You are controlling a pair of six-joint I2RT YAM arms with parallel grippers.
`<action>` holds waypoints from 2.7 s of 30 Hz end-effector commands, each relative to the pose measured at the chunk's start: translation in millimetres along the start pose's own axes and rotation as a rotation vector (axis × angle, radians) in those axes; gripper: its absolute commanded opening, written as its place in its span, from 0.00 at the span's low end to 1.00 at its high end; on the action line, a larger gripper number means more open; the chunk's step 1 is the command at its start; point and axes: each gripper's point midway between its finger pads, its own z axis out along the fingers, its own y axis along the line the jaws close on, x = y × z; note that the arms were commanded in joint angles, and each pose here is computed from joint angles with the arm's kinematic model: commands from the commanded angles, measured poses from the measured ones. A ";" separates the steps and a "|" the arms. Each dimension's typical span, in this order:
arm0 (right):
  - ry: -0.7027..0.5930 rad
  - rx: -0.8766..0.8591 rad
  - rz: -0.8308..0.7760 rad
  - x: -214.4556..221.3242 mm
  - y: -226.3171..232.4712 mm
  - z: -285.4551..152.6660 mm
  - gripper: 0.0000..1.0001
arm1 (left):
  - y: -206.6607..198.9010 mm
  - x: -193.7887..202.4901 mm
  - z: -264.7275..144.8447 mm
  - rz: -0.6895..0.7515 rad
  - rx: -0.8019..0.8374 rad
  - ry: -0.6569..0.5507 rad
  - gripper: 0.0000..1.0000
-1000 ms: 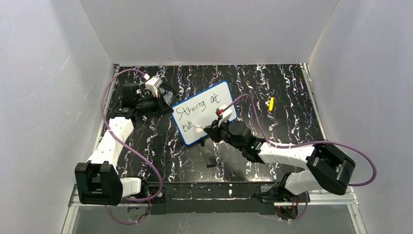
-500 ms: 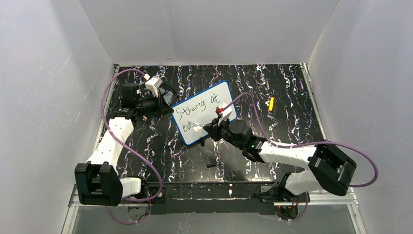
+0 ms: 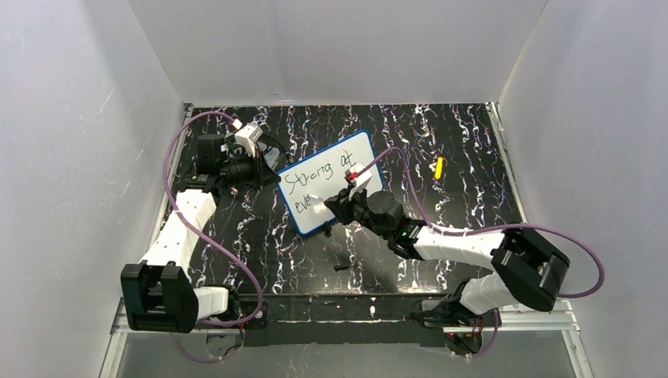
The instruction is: Write a sentence on the whiteboard
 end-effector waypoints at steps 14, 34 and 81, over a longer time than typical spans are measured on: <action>-0.009 0.087 0.017 1.9 -17.4 -12.0 0.01 | -9.0 -4.3 -7.3 0.027 0.015 -0.017 0.00; -0.026 0.067 0.042 0.3 -13.2 -10.2 0.01 | -8.8 -3.5 -7.5 0.026 0.013 -0.017 0.00; -0.139 0.071 0.022 -29.2 -12.1 -1.8 0.01 | -9.0 -3.9 -7.2 0.026 0.016 -0.017 0.00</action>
